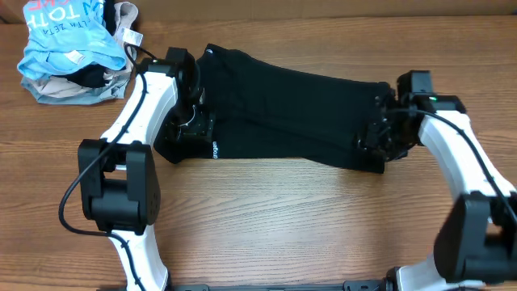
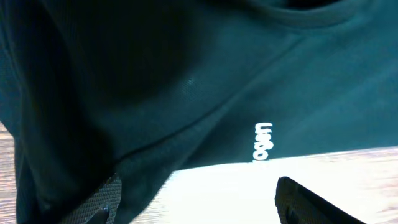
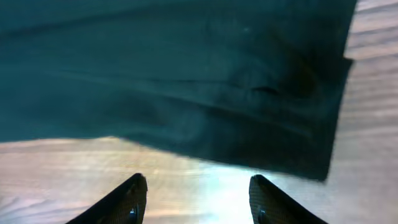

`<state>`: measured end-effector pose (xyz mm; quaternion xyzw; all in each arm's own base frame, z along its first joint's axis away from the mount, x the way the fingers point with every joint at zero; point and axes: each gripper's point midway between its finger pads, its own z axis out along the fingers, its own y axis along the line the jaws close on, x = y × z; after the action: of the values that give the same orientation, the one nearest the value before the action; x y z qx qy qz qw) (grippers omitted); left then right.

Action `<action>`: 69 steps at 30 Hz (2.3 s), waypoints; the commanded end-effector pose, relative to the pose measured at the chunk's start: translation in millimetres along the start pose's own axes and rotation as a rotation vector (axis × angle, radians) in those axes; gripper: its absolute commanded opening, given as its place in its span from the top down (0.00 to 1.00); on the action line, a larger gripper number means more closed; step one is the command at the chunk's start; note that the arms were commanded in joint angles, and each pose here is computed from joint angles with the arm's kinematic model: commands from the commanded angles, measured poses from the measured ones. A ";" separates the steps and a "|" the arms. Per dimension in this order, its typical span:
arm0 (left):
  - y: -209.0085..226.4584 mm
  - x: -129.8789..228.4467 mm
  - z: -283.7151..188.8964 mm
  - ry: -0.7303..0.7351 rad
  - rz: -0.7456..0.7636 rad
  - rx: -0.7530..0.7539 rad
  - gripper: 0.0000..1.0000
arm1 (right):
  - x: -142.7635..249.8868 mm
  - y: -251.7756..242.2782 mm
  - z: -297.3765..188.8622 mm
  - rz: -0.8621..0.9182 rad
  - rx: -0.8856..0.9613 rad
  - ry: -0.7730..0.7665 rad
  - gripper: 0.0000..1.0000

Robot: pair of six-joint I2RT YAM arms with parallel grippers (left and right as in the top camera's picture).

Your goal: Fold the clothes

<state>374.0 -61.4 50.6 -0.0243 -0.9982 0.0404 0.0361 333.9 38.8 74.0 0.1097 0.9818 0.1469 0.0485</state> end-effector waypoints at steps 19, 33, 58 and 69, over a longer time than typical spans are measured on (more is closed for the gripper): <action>33.0 21.1 70.0 0.055 -0.048 -0.157 0.20 | 40.2 -54.3 77.9 0.163 0.151 0.091 0.40; 47.2 74.1 78.0 0.229 -0.134 -0.236 0.20 | 91.0 -69.4 65.2 0.282 0.256 0.274 0.41; 6.7 42.3 -69.5 -0.044 -0.003 -0.058 0.00 | 41.8 -3.5 -73.8 0.054 0.080 -0.049 0.33; -19.4 -88.0 -142.8 -0.597 0.174 0.006 0.00 | 1.1 14.1 -103.9 -0.036 0.045 -0.211 0.33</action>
<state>450.7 -76.2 193.1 -0.0795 -0.9655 0.0636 -0.2397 316.9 23.8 165.5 0.1209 0.9783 0.1084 0.1287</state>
